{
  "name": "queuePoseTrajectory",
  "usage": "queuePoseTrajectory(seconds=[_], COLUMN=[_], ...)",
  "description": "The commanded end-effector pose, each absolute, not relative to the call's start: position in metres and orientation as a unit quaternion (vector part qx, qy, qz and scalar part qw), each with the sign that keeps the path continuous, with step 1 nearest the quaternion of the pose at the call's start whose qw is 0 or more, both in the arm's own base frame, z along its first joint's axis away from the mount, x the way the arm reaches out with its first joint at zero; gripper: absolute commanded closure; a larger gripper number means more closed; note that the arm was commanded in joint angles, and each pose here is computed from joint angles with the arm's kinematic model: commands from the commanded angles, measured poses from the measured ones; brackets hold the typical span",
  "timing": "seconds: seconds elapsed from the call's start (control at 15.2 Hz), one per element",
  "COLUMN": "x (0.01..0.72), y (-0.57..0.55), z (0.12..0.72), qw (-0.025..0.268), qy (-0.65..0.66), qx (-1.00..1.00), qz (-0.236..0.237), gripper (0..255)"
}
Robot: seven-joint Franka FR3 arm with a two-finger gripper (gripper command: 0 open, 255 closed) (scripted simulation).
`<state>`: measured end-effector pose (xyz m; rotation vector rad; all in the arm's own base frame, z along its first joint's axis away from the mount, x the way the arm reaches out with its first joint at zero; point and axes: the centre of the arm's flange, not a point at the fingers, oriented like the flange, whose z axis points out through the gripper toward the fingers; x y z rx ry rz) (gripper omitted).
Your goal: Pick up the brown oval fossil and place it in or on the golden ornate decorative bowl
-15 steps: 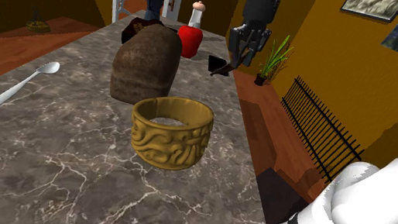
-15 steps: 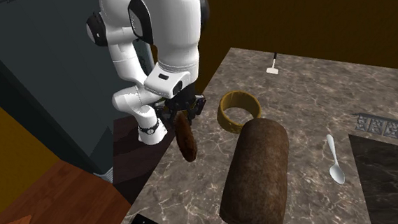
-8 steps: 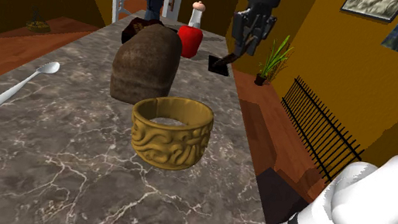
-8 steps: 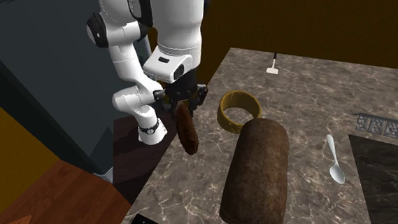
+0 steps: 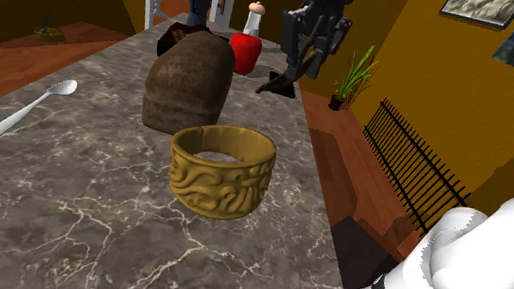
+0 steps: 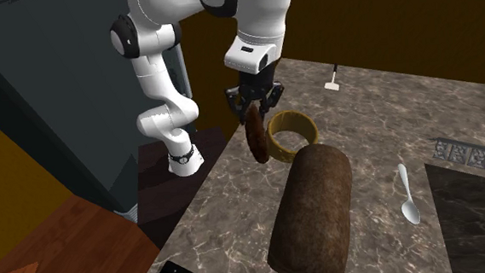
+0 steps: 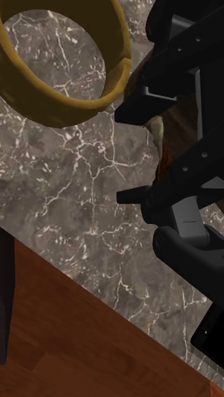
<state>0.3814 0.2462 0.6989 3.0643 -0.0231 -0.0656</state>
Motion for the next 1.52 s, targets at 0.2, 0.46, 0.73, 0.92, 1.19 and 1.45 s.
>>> queuePoseTrajectory(seconds=[0.2,0.46,0.73,0.92,1.19,1.45], x=[0.357,0.337,0.321,0.321,0.321,0.321], y=[0.306,0.354,0.391,0.391,0.391,0.391], z=[0.701,0.703,0.699,0.683,0.662,0.641], qw=[0.038,0.038,0.038,0.038,0.038,0.038], qy=[-0.008,-0.008,-0.008,-0.008,-0.008,-0.008], qx=[0.999,0.999,0.999,0.999,0.999,0.999], qz=[-0.021,-0.021,-0.021,-0.021,-0.021,-0.021], gripper=[255,255,255,255,255,255])
